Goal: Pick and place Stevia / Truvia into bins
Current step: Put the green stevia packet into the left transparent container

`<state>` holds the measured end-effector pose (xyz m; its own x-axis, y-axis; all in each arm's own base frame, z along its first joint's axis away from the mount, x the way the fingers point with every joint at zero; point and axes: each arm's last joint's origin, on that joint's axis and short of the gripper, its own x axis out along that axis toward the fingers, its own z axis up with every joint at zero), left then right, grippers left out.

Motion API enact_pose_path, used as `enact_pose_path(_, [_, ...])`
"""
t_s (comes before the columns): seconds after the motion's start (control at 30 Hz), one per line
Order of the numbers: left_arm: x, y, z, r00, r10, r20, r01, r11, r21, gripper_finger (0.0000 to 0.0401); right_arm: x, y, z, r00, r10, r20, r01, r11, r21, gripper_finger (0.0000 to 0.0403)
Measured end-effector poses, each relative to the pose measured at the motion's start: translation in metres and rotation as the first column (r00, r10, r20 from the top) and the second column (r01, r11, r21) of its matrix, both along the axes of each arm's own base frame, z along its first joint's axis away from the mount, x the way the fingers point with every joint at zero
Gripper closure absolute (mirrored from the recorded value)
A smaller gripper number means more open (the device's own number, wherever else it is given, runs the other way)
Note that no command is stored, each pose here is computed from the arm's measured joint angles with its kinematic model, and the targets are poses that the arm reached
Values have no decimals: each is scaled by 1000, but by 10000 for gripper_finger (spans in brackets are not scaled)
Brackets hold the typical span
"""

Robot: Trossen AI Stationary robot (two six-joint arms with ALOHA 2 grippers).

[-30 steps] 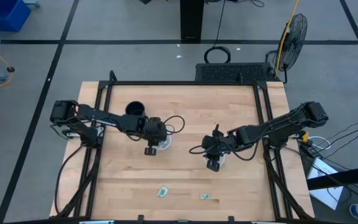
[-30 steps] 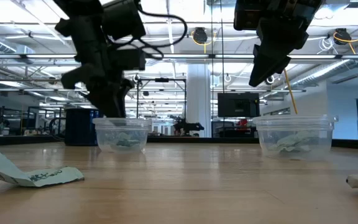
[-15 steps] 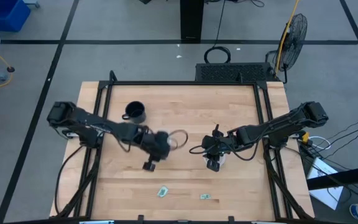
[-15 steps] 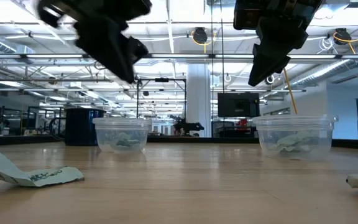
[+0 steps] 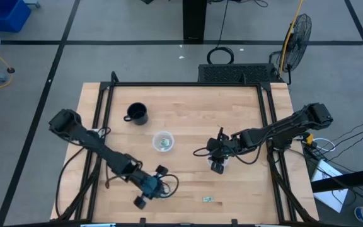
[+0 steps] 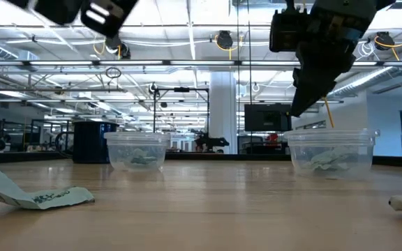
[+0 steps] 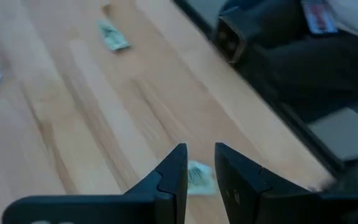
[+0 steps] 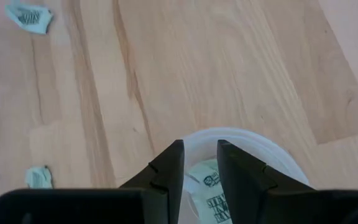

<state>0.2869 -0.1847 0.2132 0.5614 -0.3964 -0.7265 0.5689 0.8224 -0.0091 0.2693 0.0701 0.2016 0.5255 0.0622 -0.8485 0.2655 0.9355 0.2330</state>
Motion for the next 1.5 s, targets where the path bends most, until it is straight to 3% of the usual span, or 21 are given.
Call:
enact_pose_path(0.13, [15,-6,-20,994,111,12,-110,993,-41,313,2,1,2,1000,6,29,-6,1000,6,314])
enact_pose_path(0.33, [21,-7,-39,975,208,-75,-213,975,-65,313,9,3,7,987,105,121,-101,994,-44,314])
enact_pose_path(0.53, [20,-11,-46,953,262,-151,-282,951,-126,313,15,4,12,962,181,202,-164,982,-97,314])
enact_pose_path(0.83, [12,-20,-51,931,298,-209,-326,938,-115,313,18,5,15,932,276,237,-238,955,-177,314])
enact_pose_path(1.03, [11,-16,-57,948,207,-243,-229,971,-65,313,18,5,15,932,276,235,-238,955,-178,314])
enact_pose_path(1.23, [13,-16,-55,930,264,-254,-297,949,-103,313,19,3,16,930,268,250,-228,957,-179,314])
enact_pose_path(1.5, [8,-21,-56,975,144,-171,-148,989,-8,313,20,1,16,920,301,249,-251,944,-212,314])
